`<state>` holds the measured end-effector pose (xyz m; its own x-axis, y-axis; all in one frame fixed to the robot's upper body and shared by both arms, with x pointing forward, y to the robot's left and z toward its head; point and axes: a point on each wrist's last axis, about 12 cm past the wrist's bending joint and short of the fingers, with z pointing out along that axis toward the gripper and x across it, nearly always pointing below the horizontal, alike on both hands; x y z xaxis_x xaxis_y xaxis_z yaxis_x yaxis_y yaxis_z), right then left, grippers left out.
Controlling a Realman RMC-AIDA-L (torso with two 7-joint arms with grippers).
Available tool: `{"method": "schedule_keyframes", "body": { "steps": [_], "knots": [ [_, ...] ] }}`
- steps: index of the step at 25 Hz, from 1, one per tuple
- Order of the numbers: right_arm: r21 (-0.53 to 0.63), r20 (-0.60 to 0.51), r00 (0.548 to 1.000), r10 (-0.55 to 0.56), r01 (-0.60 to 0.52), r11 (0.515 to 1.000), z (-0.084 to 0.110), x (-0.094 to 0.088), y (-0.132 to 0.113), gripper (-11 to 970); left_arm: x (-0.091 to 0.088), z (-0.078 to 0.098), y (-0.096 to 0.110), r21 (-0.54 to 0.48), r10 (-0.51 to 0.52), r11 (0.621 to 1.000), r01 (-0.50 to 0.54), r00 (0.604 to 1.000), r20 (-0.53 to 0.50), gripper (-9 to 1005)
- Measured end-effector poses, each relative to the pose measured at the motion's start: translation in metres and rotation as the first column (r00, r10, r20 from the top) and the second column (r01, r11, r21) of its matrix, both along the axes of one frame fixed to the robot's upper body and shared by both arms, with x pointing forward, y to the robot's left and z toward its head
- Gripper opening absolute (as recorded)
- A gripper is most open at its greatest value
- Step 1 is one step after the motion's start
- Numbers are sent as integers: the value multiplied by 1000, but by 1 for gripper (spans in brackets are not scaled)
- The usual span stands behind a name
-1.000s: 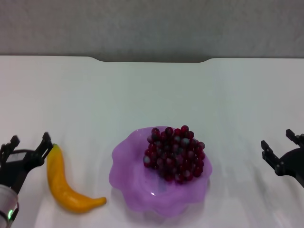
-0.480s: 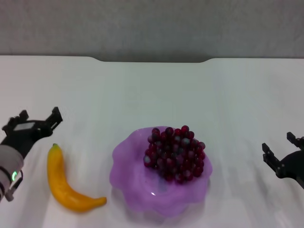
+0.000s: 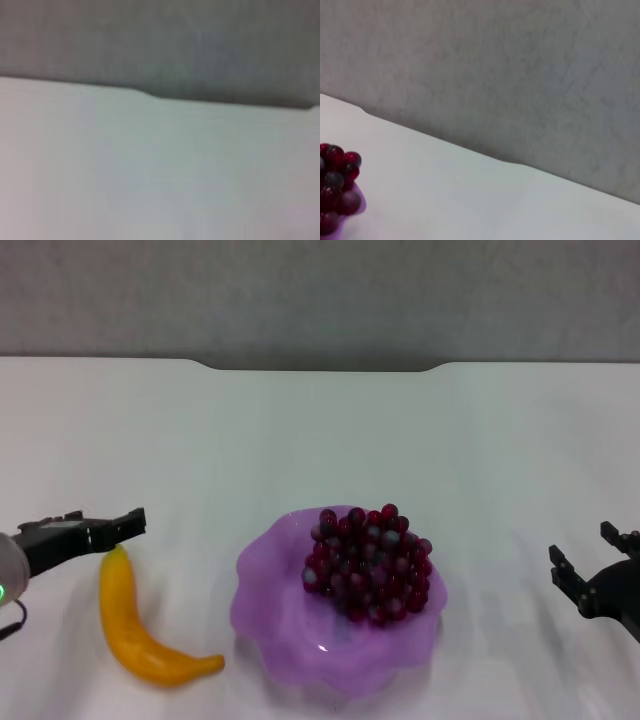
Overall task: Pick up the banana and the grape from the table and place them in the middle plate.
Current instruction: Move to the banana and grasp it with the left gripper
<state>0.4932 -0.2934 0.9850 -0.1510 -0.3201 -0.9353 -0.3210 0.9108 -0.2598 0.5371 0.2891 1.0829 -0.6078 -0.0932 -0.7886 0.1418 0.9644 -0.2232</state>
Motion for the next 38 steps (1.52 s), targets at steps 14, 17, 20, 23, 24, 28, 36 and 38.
{"method": "schedule_keyframes", "body": {
  "steps": [14, 17, 20, 23, 24, 28, 36, 38],
  "knots": [
    [-6, -7, 1000, 1, -1, 1000, 0, 4, 0, 724, 13, 20, -32, 223, 66, 975, 1, 954, -291, 891],
    [-11, -4, 1000, 0, -1, 1000, 1, 4, 0, 724, 14, 16, -36, 213, 75, 977, -8, 948, -309, 891],
    [-21, 0, 1000, 2, -2, 1000, 1, 4, 0, 724, 15, 12, -35, 199, 99, 979, -35, 942, -322, 891],
    [-24, 3, 1000, 3, -3, 1000, 1, 5, 1, 724, 15, 8, -34, 192, 119, 980, -55, 933, -339, 891],
    [-24, 3, 1000, 3, -2, 1000, 1, 5, 1, 724, 15, 5, -34, 192, 126, 979, -62, 930, -346, 891],
    [-23, 4, 1000, 2, -1, 1000, 1, 5, 1, 724, 15, -3, -29, 194, 152, 977, -84, 917, -369, 890],
    [-23, 10, 1000, 2, -2, 1000, 2, 6, 1, 724, 15, -9, -28, 189, 161, 977, -96, 915, -370, 890],
    [-23, 10, 1000, 1, -1, 1000, 2, 6, 1, 724, 15, -9, -28, 189, 161, 977, -95, 915, -371, 891]
  ]
}}
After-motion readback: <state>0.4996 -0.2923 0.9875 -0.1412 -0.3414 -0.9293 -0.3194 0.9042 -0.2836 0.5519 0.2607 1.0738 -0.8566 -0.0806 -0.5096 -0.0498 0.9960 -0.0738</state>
